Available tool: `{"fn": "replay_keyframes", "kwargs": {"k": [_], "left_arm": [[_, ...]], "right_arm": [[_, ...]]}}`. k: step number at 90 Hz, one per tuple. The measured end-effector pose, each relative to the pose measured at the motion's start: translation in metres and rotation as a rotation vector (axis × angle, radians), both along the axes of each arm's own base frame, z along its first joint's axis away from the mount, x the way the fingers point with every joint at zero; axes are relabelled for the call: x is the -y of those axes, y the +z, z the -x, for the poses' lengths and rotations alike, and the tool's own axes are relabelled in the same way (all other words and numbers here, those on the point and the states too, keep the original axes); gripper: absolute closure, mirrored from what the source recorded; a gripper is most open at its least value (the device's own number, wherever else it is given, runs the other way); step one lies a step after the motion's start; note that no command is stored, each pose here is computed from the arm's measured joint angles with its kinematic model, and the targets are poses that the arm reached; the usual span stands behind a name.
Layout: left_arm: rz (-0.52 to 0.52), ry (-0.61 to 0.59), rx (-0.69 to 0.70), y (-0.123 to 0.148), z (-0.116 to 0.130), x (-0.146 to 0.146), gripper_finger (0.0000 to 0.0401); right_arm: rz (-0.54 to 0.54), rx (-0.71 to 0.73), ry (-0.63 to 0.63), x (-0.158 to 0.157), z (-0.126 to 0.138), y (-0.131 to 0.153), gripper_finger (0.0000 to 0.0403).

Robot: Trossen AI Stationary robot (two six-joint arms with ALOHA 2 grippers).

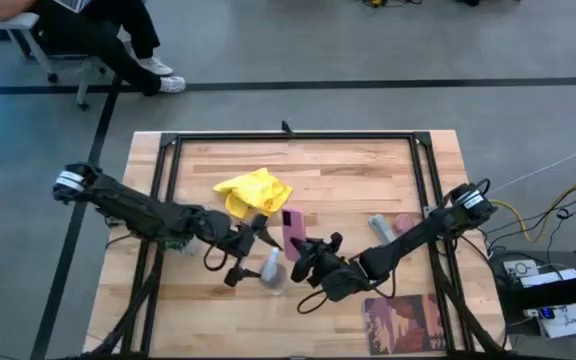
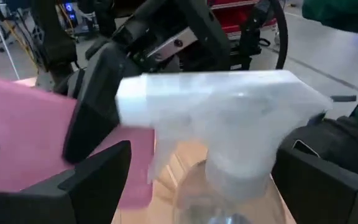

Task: Apply microfiber cloth
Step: Spray the front and back of the cellphone using the spray bottle

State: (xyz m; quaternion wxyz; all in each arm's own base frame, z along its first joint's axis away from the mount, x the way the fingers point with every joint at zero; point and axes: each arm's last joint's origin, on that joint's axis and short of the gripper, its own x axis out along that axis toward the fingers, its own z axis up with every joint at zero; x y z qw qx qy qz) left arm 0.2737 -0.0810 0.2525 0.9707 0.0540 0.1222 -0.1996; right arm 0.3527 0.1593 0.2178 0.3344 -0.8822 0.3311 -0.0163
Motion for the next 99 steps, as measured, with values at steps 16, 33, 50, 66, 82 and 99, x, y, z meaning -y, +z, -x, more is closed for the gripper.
{"fn": "replay_keyframes", "kwargs": {"k": [16, 33, 50, 66, 82, 99], "left_arm": [[-0.041, -0.01, -0.019, 0.0, -0.005, 0.001, 0.0046], [-0.024, 0.001, -0.056, 0.001, 0.0, 0.0, 0.0046], [-0.001, 0.011, -0.074, 0.004, 0.005, -0.001, 0.0046], [0.0, 0.011, -0.078, 0.004, 0.005, -0.001, 0.0046], [0.008, 0.014, -0.089, 0.003, 0.005, -0.001, 0.0051], [0.018, 0.016, -0.096, 0.003, 0.005, -0.001, 0.0078]], "right_arm": [[0.003, 0.0, 0.0, -0.001, 0.001, 0.0, 0.04], [0.026, -0.015, 0.007, -0.001, 0.001, 0.0, 0.04], [0.076, -0.049, 0.023, 0.001, -0.001, 0.002, 0.04], [0.124, -0.067, 0.021, 0.006, -0.008, 0.01, 0.04], [0.132, -0.054, 0.015, 0.009, -0.014, 0.022, 0.04], [0.141, -0.061, 0.013, 0.01, -0.015, 0.023, 0.04]]}}
